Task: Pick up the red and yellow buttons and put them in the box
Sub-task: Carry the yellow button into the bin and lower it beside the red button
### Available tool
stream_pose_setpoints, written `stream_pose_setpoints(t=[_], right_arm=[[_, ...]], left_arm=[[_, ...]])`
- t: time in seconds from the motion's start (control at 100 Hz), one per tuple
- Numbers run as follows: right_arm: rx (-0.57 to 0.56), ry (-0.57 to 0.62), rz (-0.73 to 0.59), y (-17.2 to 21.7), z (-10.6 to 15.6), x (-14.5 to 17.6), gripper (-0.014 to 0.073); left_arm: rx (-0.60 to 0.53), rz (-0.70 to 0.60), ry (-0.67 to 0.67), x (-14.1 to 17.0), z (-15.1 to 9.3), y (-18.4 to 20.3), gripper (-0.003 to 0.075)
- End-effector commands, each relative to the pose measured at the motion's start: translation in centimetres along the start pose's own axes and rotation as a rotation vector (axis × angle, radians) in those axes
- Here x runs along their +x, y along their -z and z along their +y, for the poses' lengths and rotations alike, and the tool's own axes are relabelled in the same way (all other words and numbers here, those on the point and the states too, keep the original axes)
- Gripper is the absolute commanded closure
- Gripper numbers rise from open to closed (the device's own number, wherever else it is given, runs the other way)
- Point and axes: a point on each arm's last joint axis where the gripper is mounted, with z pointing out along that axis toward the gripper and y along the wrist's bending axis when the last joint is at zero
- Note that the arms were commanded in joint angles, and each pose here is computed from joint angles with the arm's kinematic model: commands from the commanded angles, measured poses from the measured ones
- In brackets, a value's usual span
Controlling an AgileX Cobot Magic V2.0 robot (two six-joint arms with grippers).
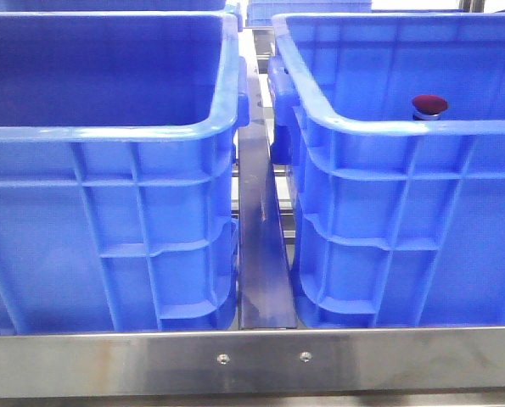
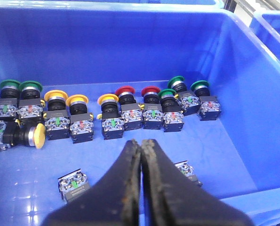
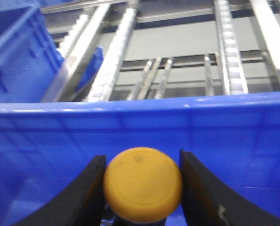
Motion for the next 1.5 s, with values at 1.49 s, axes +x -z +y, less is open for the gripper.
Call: stream_pose_setpoints(t=[1.49], right_arm=[[-0.085, 0.082, 0.055, -10.2, -4.0, 3.1, 0.0393]], left_arm=[[0.012, -0.101, 0.011, -1.5, -0.2, 0.3, 0.0739]])
